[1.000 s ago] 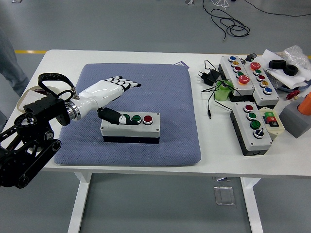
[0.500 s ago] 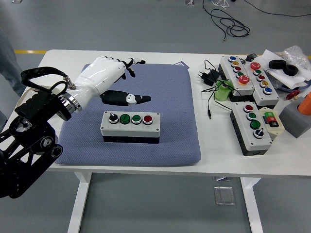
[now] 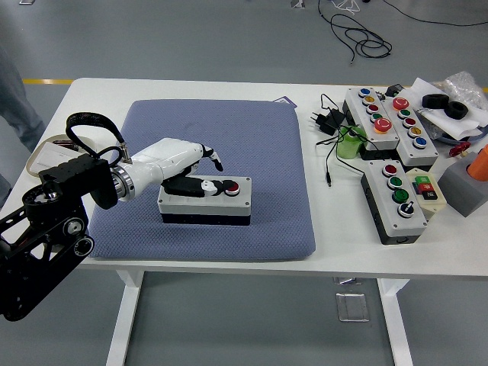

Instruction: Pick up the button,place it on the desk,press the button,press the button

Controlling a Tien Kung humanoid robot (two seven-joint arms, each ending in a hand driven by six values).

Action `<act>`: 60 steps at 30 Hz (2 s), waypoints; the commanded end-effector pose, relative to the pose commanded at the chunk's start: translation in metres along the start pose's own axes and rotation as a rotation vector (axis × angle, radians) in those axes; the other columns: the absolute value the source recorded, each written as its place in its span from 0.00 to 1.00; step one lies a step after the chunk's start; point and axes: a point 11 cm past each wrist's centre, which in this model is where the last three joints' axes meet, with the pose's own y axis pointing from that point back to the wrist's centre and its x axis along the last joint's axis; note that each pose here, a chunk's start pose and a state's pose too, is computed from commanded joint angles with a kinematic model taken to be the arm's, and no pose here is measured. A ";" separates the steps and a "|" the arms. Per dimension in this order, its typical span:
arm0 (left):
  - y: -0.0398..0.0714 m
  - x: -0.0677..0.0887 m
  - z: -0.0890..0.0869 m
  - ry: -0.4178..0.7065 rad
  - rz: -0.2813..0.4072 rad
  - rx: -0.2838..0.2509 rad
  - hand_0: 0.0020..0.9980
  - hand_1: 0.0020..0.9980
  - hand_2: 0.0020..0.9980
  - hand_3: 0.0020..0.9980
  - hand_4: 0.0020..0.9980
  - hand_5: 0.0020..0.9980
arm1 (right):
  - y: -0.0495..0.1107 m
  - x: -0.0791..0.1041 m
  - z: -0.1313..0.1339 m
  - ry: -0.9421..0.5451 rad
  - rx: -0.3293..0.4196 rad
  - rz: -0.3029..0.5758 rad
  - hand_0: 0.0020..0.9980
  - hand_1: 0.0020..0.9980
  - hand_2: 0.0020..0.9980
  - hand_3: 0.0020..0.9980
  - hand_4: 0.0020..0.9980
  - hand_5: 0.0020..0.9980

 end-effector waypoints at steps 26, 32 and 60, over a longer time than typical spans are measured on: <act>-0.004 -0.030 -0.012 -0.030 -0.121 0.059 0.03 0.00 0.04 0.74 0.77 1.00 | 0.000 0.000 -0.001 0.000 0.001 0.000 0.63 0.49 0.62 0.56 0.30 0.23; -0.002 -0.038 -0.015 -0.040 -0.182 0.079 0.03 0.00 0.04 0.74 0.77 1.00 | 0.000 0.000 -0.001 0.001 0.001 0.000 0.63 0.49 0.62 0.56 0.30 0.22; -0.015 -0.024 0.024 0.003 -0.069 -0.058 0.03 0.00 0.05 0.78 0.77 1.00 | 0.000 0.001 0.000 0.005 0.000 0.003 0.63 0.49 0.62 0.56 0.30 0.23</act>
